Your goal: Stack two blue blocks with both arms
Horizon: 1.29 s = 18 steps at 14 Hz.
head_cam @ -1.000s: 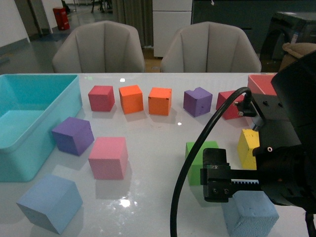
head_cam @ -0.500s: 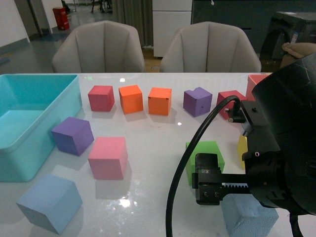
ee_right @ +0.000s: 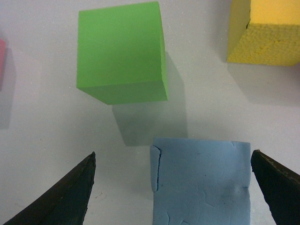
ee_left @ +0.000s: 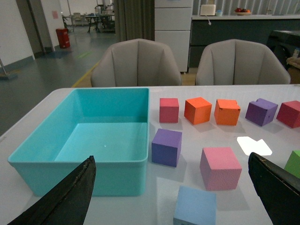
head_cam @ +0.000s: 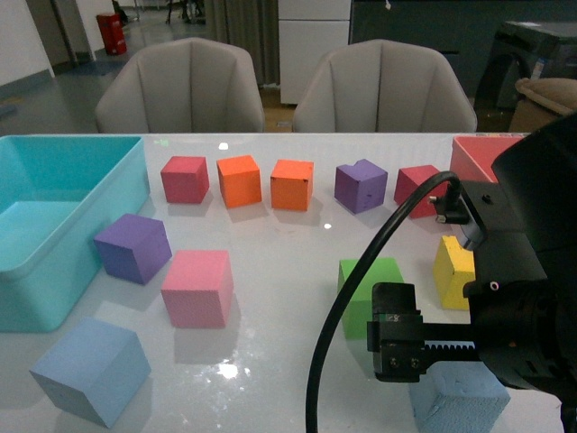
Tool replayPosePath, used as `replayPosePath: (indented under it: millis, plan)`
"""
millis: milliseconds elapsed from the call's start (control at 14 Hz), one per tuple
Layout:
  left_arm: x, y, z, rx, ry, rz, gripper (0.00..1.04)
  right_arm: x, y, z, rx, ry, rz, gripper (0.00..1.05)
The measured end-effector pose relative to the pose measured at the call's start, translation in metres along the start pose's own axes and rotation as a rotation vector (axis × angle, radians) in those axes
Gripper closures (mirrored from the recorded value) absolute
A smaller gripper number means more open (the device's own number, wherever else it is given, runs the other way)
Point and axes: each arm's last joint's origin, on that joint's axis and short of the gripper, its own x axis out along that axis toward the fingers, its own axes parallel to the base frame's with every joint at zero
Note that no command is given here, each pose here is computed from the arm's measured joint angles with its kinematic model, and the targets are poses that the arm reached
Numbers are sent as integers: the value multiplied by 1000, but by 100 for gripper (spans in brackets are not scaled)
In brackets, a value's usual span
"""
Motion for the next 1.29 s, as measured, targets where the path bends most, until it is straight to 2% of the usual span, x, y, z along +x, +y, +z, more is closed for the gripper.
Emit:
replayPosePath:
  millis: [786, 857, 929, 1000, 1071, 1143, 1286]
  plan:
    - [0, 0, 0, 0, 0, 0, 7, 28, -7, -30, -15, 86, -26, 6]
    - [0, 0, 0, 0, 0, 0, 7, 28, -7, -31, -15, 89, -28, 11]
    - [0, 0, 0, 0, 0, 0, 7, 23, -9, -32, -23, 88, -28, 31]
    - [0, 0, 0, 0, 0, 0, 7, 14, -9, -28, -30, 69, -20, 47]
    - [0, 0, 0, 0, 0, 0, 7, 2, -7, -20, -29, 40, -8, 55]
    - [0, 0, 0, 0, 0, 0, 7, -18, -5, -4, -25, -7, 7, 61]
    - [0, 0, 0, 0, 0, 0, 7, -34, 5, 27, -20, -85, 31, 62]
